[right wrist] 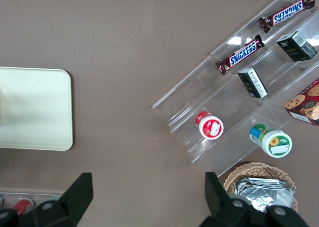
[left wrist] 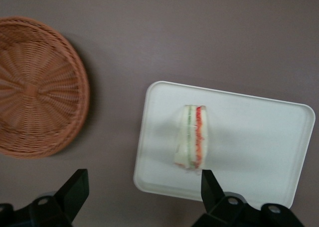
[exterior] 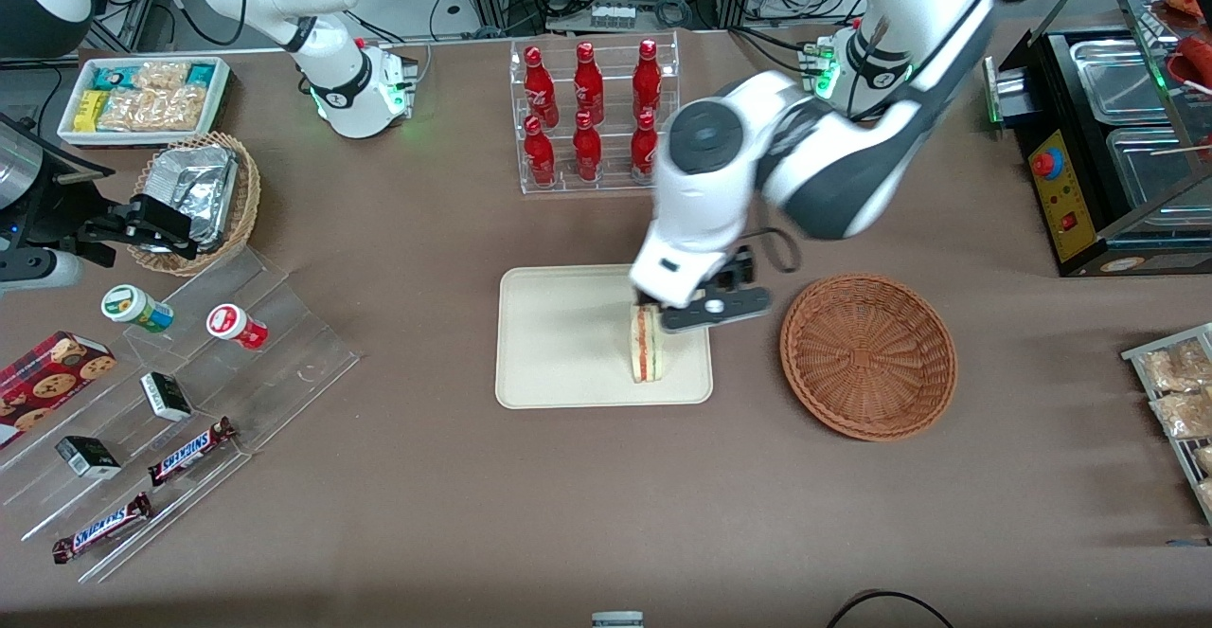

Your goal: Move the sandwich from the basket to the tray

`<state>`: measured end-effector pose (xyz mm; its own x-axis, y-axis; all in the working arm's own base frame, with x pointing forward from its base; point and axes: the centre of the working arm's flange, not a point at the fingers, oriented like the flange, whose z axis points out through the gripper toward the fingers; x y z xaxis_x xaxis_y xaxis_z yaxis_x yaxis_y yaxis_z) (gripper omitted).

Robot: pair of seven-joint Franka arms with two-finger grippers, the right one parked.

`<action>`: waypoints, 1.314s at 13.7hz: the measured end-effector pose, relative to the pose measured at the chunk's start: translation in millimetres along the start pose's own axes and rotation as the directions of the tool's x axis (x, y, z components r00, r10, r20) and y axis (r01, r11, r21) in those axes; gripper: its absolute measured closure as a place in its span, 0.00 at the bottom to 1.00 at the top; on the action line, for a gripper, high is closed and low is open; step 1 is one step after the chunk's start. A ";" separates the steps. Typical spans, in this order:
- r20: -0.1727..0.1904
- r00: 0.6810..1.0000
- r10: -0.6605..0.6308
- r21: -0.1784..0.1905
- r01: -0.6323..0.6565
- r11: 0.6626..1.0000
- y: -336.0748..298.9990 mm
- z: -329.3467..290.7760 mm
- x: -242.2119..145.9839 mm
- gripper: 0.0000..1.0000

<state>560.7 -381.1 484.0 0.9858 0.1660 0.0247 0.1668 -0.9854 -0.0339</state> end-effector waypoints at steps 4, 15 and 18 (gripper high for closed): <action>0.040 0.996 0.075 0.014 -0.075 0.997 -75.9 -50.5 24.2 0.00; 0.156 0.971 0.180 0.003 -0.183 0.983 -294.2 -116.2 61.4 0.00; 0.172 0.966 0.190 -0.001 -0.193 0.981 -332.8 -123.0 53.2 0.00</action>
<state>555.3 -48.9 619.5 0.9877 -0.0207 -0.1549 -0.0267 -0.9990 -0.0367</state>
